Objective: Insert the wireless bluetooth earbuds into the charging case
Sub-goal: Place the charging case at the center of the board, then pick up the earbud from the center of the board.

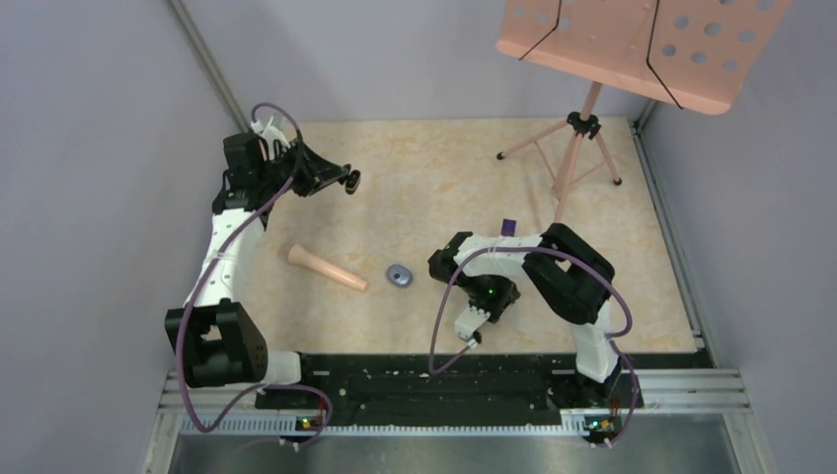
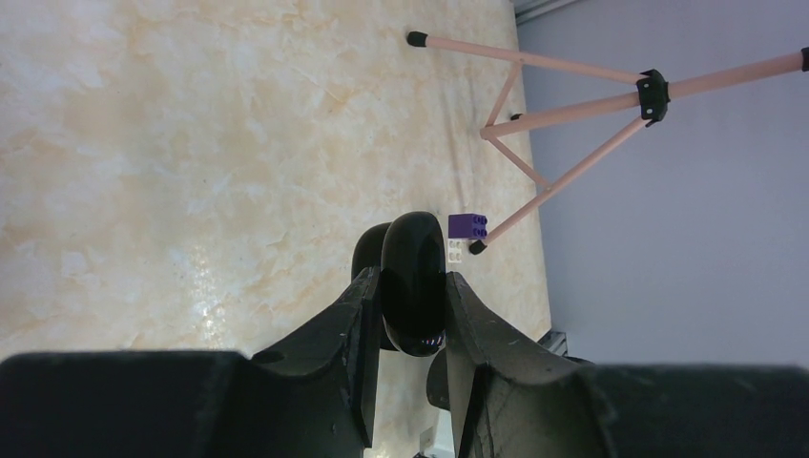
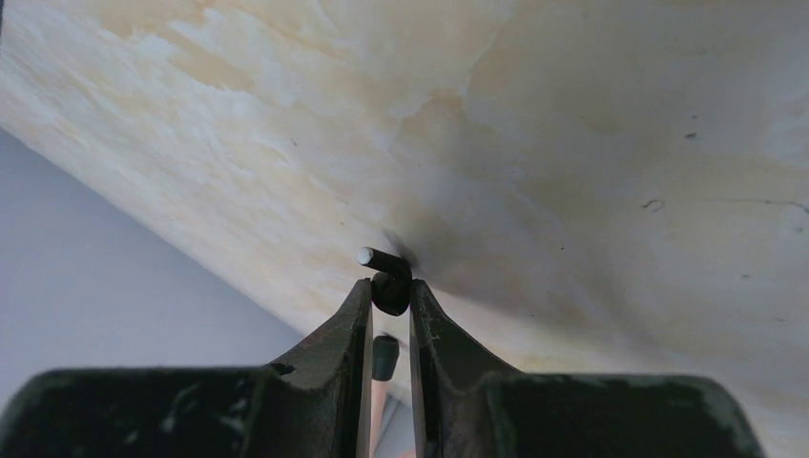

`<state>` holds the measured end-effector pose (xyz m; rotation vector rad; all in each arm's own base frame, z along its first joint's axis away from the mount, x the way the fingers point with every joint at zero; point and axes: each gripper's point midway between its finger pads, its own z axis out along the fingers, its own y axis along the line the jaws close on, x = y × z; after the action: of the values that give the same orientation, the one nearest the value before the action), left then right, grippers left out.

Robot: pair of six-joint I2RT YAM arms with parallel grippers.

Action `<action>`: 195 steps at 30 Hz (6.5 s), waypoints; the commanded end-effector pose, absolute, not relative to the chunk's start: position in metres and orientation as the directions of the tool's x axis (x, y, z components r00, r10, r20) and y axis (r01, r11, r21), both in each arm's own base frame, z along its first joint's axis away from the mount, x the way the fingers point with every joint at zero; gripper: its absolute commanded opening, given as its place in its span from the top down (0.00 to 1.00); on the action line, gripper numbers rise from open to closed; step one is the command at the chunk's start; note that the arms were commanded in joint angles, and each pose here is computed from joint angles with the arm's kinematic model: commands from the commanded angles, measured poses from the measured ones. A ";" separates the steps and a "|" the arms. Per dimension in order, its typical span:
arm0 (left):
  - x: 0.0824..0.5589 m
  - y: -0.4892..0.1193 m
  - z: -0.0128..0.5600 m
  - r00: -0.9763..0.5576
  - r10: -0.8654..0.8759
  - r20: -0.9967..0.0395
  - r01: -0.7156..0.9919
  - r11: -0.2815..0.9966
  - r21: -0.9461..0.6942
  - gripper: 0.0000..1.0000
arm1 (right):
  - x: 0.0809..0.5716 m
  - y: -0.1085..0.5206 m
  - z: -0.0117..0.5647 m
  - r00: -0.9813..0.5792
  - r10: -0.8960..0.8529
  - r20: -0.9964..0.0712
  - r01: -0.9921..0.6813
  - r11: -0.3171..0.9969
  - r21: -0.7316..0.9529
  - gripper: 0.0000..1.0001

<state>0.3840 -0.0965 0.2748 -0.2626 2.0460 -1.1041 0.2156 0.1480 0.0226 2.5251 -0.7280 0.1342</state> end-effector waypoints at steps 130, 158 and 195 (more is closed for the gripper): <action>0.340 -0.060 0.248 -0.656 -0.343 -0.672 0.222 0.763 -0.606 1.00 | 0.332 0.290 0.072 -0.494 -0.701 -0.514 -0.865 0.337 0.372 0.62; 0.331 -0.057 0.244 -0.656 -0.362 -0.663 0.197 0.765 -0.613 1.00 | 0.302 0.277 0.025 -0.472 -0.769 -0.430 -0.849 0.265 0.457 0.70; 0.332 -0.056 0.234 -0.670 -0.396 -0.628 0.162 0.748 -0.644 1.00 | 0.300 0.282 0.040 -0.465 -0.742 -0.484 -0.883 0.350 0.311 0.91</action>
<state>0.3304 -0.0570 0.2253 -0.1936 2.1833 -0.8826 0.2896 0.2821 0.0243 1.5969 -2.6933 -1.0327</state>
